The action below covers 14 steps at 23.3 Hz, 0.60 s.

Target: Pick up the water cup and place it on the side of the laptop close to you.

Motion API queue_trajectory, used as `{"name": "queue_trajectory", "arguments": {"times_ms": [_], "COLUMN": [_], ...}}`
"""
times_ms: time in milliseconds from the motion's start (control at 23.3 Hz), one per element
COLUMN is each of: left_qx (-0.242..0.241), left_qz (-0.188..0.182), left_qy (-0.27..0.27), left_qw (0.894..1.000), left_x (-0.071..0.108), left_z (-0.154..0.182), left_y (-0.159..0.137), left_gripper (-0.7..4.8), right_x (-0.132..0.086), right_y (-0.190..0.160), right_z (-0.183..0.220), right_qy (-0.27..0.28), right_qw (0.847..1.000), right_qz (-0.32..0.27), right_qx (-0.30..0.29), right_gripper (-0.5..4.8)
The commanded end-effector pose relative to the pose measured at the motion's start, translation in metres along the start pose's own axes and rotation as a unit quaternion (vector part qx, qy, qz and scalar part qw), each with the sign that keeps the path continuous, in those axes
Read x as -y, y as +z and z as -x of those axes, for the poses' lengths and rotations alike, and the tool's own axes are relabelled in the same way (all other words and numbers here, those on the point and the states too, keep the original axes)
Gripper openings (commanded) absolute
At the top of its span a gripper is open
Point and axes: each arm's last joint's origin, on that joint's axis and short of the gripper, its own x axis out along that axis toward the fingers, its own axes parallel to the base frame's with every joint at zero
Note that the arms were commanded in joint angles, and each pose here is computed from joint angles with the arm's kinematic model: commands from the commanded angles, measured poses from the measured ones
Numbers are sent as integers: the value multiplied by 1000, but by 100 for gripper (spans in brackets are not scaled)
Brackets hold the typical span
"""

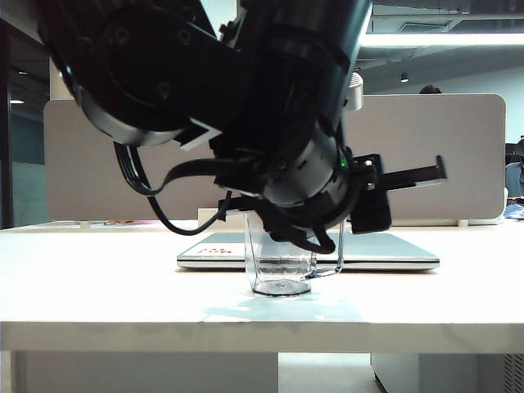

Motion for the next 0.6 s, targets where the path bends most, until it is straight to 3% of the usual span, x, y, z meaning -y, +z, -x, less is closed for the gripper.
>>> {"name": "queue_trajectory", "arguments": {"times_ms": [43,258,344,601], "left_qx": [1,-14,-24,-53], "left_qz": [1,-15,-51,-82], "left_qy": [-6,-14,-13,-8], "left_qw": [1000,1000,998,995], "left_x": [3,11,13,16], "left_z": [2,9,12,22], "left_y": [0,-6,-9,-10], "left_gripper": [125,125,125,125], "right_x": [0,0,0,0], "right_y": [0,0,0,0], "right_z": [0,0,0,0], "right_qy": [2,2,2,2], "right_qw": [1000,1000,1000,1000], "right_qz": [2,2,2,2], "right_qx": [4,4,4,4], "right_gripper": [-3,-3,-2,-2]}}
